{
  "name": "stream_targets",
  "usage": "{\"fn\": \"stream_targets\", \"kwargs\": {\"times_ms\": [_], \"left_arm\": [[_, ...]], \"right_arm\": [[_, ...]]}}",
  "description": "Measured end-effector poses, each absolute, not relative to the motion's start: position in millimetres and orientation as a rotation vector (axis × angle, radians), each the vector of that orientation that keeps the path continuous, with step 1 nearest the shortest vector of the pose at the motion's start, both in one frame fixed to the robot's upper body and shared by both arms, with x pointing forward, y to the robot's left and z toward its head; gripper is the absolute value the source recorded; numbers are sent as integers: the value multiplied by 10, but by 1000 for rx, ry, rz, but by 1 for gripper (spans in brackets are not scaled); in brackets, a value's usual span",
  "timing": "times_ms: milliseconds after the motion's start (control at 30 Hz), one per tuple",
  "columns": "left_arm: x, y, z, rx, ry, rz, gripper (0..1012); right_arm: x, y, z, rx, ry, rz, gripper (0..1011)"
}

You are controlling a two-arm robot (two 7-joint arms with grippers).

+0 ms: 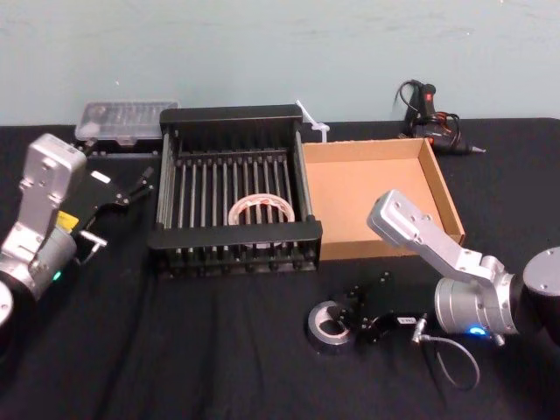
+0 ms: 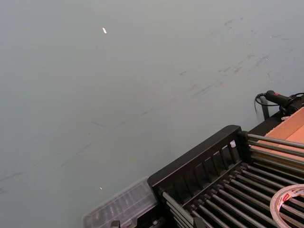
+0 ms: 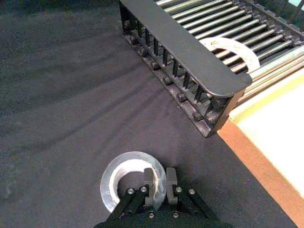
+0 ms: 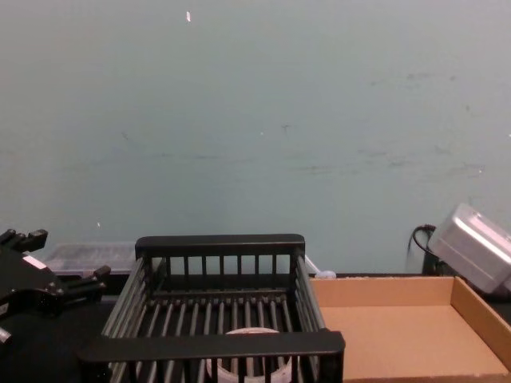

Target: Pick up the white tape and place it into the black box , Pick up the silver tape and place it into the brown box.

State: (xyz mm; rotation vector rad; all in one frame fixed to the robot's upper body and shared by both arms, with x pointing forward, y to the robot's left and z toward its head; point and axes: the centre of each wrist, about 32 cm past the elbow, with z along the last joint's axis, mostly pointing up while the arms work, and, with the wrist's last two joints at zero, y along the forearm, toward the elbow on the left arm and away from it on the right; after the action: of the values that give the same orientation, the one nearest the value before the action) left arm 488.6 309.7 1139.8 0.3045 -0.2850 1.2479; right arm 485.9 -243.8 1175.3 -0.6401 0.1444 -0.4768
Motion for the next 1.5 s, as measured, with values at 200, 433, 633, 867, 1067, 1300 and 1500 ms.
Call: {"fn": "stream_targets", "kwargs": {"times_ms": [200,433,633,867,1067,1300,1500], "left_arm": [[4886,3096,11398,304,-285,1248,1001],[4886,3097,11398,305,-285,1248,1001],[4886,3097,11398,304,-285,1248,1002],[4886,3097,11398,304,-285,1248,1001],[4886,3097,11398,304,-285,1248,1001],[4886,3097,11398,304,-285,1248,1001],[4886,3097,11398,304,-285,1248,1001]], "right_arm": [[4858,-2439,11753,-639,143,-476,161],[4860,-2483,11793,-615,139,-484,161],[4898,-2568,11875,-585,137,-531,161],[4958,-2648,11957,-563,118,-594,161],[5067,-2742,12041,-541,101,-692,161],[5200,-2813,12089,-524,99,-783,161],[5342,-2869,12102,-522,113,-870,161]]}}
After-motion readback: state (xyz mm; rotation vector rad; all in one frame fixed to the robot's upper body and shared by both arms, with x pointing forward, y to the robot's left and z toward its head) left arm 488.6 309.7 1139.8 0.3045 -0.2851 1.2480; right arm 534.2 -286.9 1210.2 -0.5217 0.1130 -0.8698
